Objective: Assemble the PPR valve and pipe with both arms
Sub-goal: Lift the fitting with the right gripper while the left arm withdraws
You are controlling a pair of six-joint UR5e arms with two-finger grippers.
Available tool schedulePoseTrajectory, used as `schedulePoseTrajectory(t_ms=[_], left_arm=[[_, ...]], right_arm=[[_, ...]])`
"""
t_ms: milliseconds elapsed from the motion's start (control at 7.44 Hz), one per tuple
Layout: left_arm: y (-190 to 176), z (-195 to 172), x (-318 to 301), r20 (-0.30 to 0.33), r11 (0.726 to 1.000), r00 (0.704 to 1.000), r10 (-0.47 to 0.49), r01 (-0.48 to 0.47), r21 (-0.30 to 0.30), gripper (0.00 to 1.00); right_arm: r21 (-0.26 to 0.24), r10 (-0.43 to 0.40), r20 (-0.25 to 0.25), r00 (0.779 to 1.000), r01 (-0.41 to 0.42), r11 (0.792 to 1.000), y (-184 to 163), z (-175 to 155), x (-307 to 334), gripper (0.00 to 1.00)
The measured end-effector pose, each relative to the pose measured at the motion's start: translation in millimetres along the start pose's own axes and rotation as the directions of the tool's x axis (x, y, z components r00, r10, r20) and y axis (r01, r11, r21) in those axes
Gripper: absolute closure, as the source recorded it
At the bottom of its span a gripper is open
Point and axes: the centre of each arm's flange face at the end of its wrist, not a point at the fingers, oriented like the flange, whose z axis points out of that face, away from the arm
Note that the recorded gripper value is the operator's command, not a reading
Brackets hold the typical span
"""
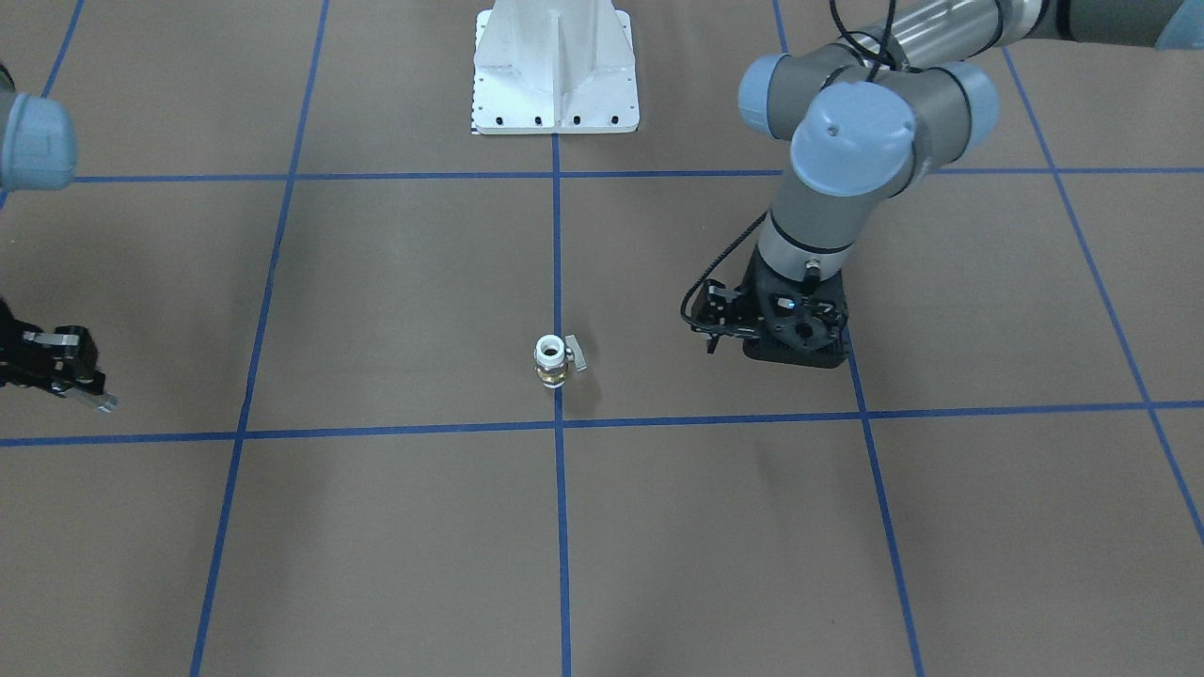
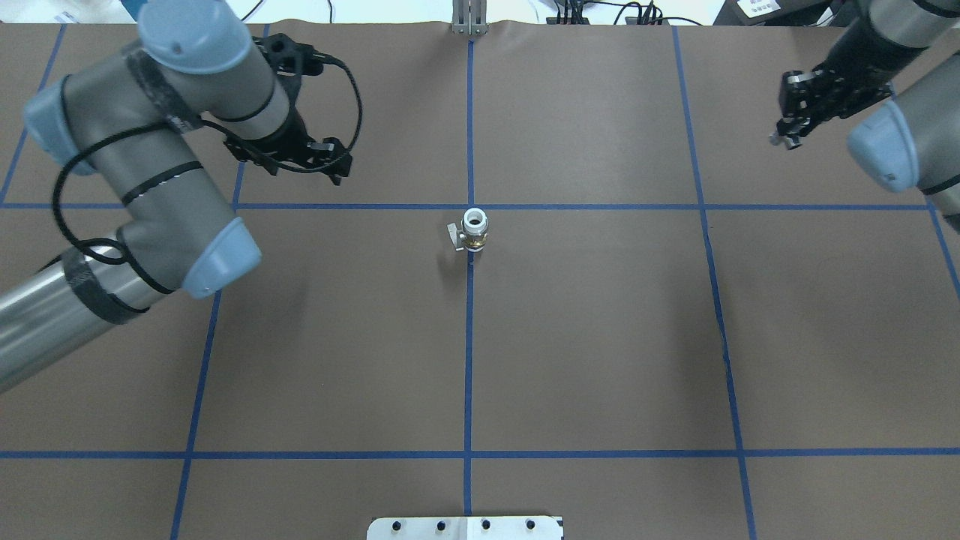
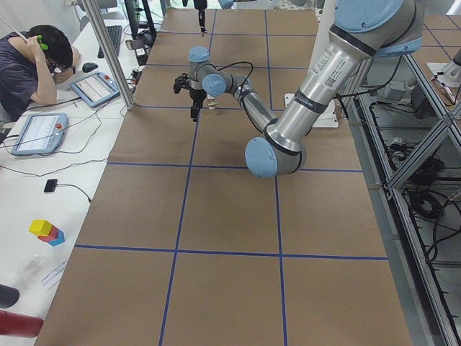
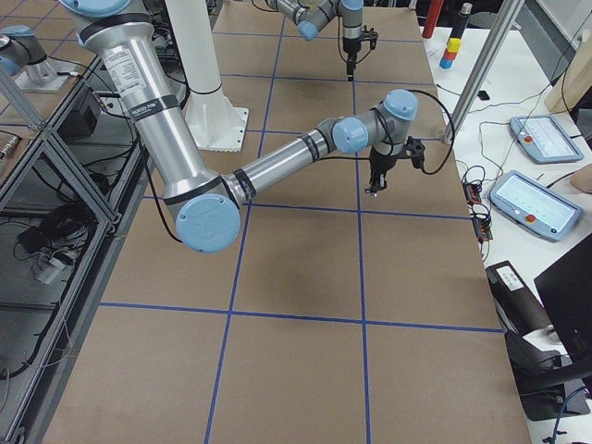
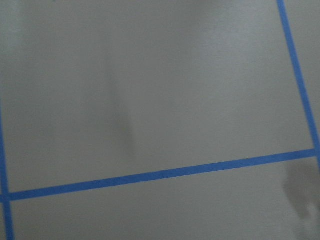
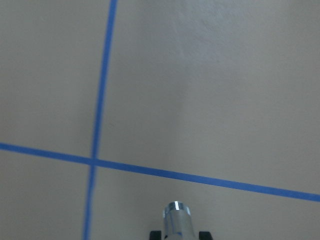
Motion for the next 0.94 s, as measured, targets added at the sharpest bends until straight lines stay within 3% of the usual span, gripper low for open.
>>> schedulePoseTrajectory(t_ms=[403,672,941], left_arm=[[16.7,-0.7,-160.1,0.052,0.987,0.986,0.155,-0.154,-0.037,0.0],[29.7,-2.5,-224.0,0.078,0.981,0.978,0.192,-0.189,-0.042,0.0],[36.4,0.6,-239.9,0.084,0.981,0.978,0.192,-0.189,-0.051,0.0]], right_arm=[[0.013,0.174,0.063,0.983,-0.175,0.985,27.7,-8.4,-170.3,1.0],[0.016,0.185,0.061,0.981,-0.187,0.982,55.1,8.5,-256.6,1.0],[-0.006,0.162,0.032,0.986,-0.162,0.987,69.0,31.4,-318.6,1.0]])
